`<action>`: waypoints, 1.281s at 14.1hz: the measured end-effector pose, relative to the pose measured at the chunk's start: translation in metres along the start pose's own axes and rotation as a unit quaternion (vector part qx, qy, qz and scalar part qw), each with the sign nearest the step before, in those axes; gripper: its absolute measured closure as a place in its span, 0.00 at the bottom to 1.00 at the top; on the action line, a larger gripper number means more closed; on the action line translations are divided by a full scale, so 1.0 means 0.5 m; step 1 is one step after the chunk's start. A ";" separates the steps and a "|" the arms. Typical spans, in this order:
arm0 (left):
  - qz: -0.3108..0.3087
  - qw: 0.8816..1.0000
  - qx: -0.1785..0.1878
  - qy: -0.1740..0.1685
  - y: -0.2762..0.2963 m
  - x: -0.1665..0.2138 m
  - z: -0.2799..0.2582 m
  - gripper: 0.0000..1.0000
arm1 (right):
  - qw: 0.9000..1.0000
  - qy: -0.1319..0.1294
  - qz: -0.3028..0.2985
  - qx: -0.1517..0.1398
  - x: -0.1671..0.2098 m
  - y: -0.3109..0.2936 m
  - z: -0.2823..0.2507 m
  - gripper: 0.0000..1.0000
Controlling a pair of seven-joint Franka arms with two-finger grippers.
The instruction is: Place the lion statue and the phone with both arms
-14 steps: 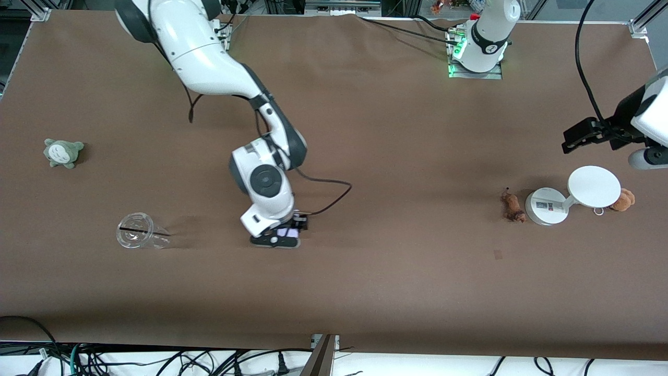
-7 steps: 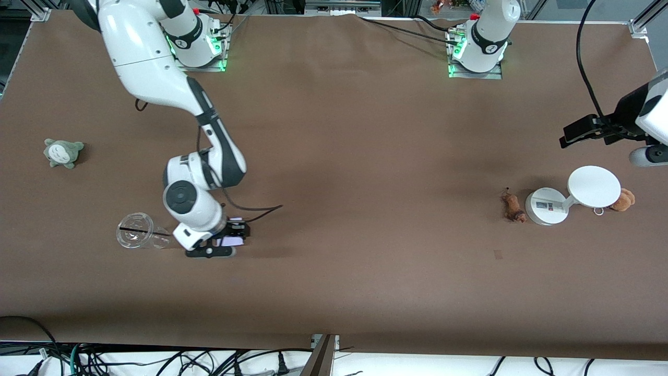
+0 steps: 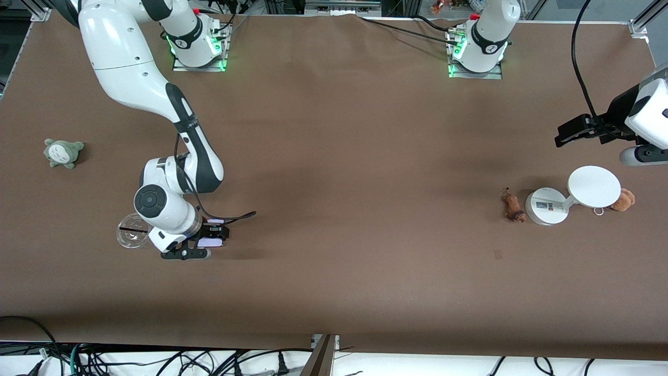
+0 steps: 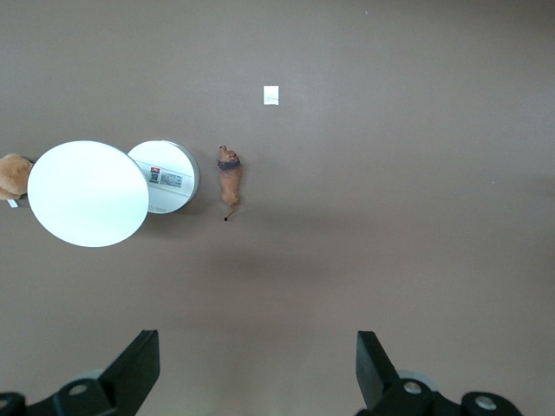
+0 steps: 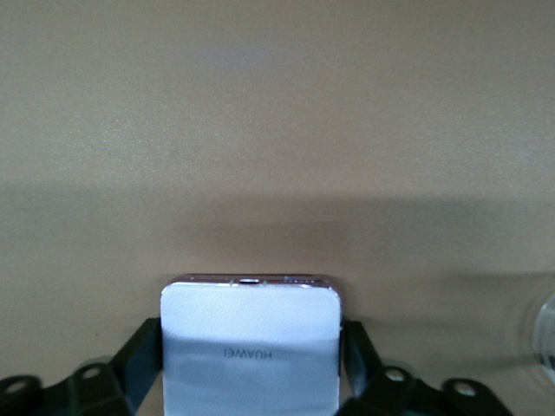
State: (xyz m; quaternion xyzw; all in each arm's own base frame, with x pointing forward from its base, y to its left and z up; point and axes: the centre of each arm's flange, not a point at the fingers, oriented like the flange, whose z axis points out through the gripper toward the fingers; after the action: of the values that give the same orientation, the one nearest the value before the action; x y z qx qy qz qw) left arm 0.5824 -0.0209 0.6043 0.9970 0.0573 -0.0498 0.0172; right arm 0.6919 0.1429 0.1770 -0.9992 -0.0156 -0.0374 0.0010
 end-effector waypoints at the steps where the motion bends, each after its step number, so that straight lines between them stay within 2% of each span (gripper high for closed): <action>1: 0.000 1.000 0.000 0.000 -0.001 0.000 0.000 0.00 | 1.000 0.002 -0.001 0.002 0.001 -0.004 -0.005 0.00; 4: -0.004 1.000 0.000 0.000 -0.008 0.001 0.000 0.00 | 1.000 0.013 -0.006 0.009 0.010 -0.023 -0.054 0.00; 6: -0.003 1.000 0.000 0.000 -0.007 0.001 0.000 0.00 | 1.000 0.011 -0.005 0.017 0.015 -0.041 -0.133 0.00; 10: -0.001 1.000 0.000 0.000 -0.001 0.003 0.003 0.00 | 0.999 -0.033 0.005 0.020 -0.013 -0.047 -0.380 0.00; 14: -0.001 1.000 0.000 0.000 -0.001 0.004 0.004 0.00 | 0.999 -0.038 0.001 0.020 -0.054 -0.034 -0.563 0.00; 18: -0.001 1.000 0.000 0.001 -0.001 0.004 0.004 0.00 | 0.999 -0.049 -0.006 -0.006 -0.059 -0.018 -0.715 0.00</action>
State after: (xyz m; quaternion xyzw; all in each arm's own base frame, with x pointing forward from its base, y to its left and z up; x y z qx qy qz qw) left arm 0.5841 -0.0203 0.6023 0.9970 0.0579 -0.0492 0.0169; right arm 0.6355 0.1498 0.5311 -0.9997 -0.0217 0.0113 -0.0062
